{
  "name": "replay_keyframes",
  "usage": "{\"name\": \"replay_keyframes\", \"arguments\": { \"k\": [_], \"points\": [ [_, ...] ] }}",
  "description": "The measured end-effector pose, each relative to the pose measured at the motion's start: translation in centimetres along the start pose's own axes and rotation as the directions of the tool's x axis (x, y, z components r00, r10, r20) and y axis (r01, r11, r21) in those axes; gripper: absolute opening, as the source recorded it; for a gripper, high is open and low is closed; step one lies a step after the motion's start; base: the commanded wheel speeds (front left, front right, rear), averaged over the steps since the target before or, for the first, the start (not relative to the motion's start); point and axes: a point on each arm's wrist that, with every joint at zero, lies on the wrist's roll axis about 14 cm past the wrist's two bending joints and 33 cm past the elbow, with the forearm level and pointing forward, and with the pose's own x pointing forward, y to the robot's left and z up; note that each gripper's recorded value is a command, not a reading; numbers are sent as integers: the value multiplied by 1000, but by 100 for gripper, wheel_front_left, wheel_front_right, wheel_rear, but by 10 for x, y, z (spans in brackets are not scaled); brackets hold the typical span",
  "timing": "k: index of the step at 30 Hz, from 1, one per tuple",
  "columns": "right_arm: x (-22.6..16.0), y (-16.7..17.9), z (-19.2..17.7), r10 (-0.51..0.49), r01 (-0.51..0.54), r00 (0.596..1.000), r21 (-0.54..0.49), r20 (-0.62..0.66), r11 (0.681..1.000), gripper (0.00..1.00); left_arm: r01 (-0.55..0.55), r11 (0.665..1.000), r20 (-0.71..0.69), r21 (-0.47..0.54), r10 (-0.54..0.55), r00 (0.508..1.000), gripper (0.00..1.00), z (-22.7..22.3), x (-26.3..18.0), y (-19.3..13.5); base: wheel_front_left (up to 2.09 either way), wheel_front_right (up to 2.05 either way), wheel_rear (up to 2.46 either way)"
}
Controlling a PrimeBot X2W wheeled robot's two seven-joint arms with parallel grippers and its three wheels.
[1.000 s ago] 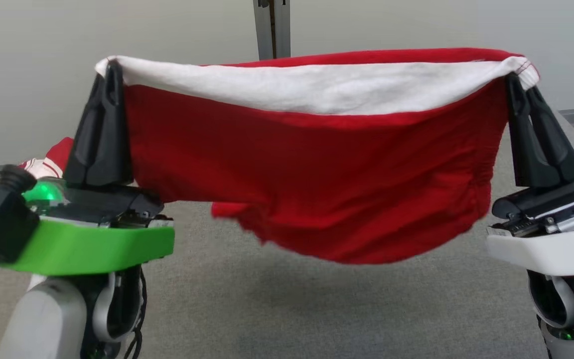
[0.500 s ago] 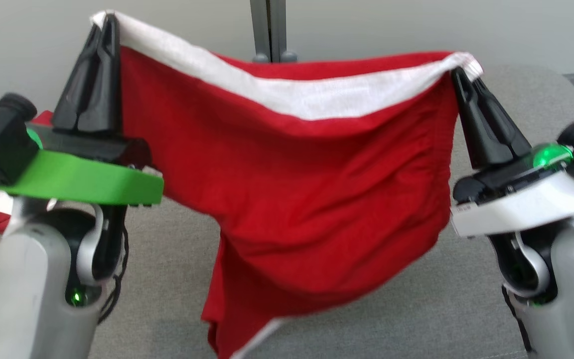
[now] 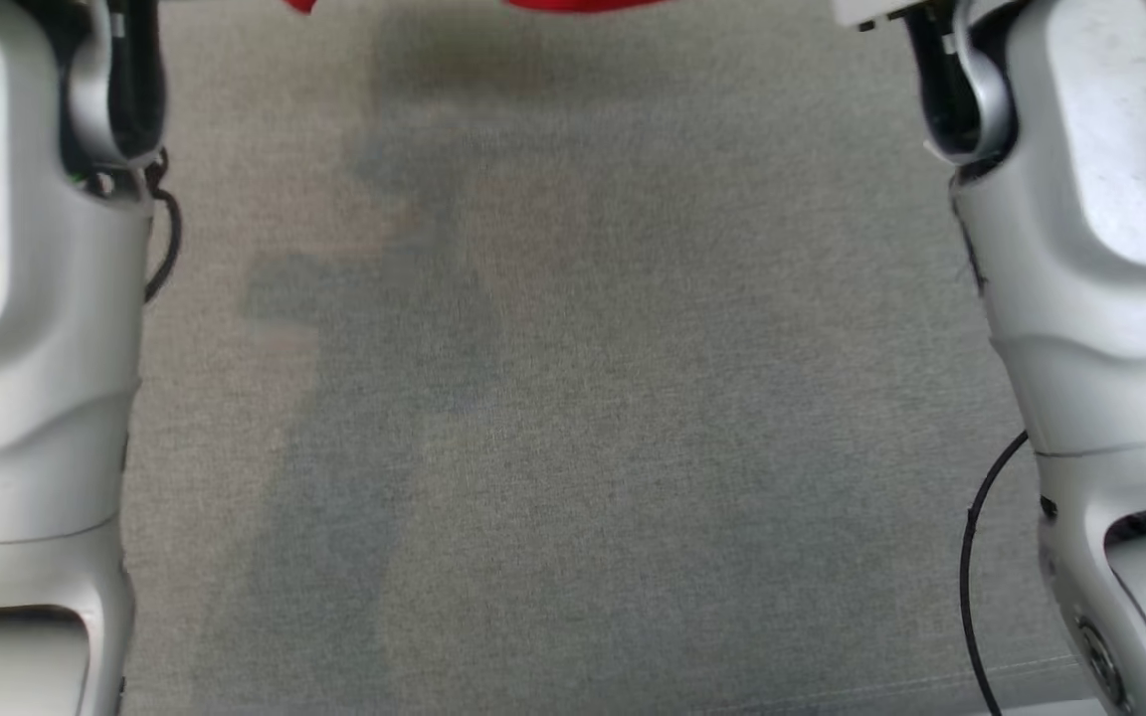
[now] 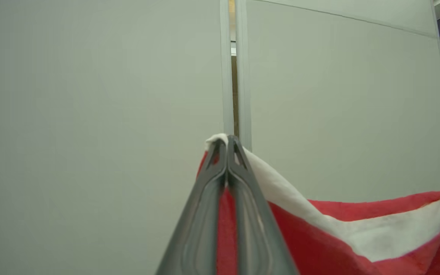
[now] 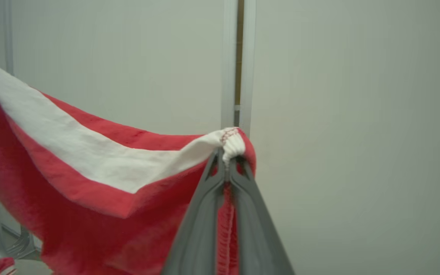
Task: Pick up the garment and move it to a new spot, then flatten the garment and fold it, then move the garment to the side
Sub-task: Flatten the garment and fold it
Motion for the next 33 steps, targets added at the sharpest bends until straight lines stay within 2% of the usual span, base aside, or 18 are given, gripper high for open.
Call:
{"name": "replay_keyframes", "arguments": {
  "k": [2,5,8,13,22,33],
  "points": [
    [-5,5,-45,11,-10,996,9,-93,1000,0,-15,999,-78,-33,13,997,0,-40,-10,5,0,0,0],
    [-28,19,-116,47,-39,966,34,-253,999,0,-64,995,-238,-78,44,970,0,-110,-46,15,0,0,0],
    [-50,28,-154,55,-29,946,86,-319,996,0,-121,987,-316,-110,81,945,0,-147,-78,26,0,0,0],
    [-86,29,-187,40,15,928,145,-371,989,0,-180,971,-372,-157,111,922,0,-174,-120,28,0,0,0],
    [-117,35,-151,2,68,953,220,-304,973,0,-203,965,-330,-168,139,934,0,-140,-155,21,0,0,0],
    [-180,41,-89,-80,154,959,261,-272,953,0,-175,964,-293,-200,111,950,0,-68,-199,-15,0,0,0]
  ]
}}
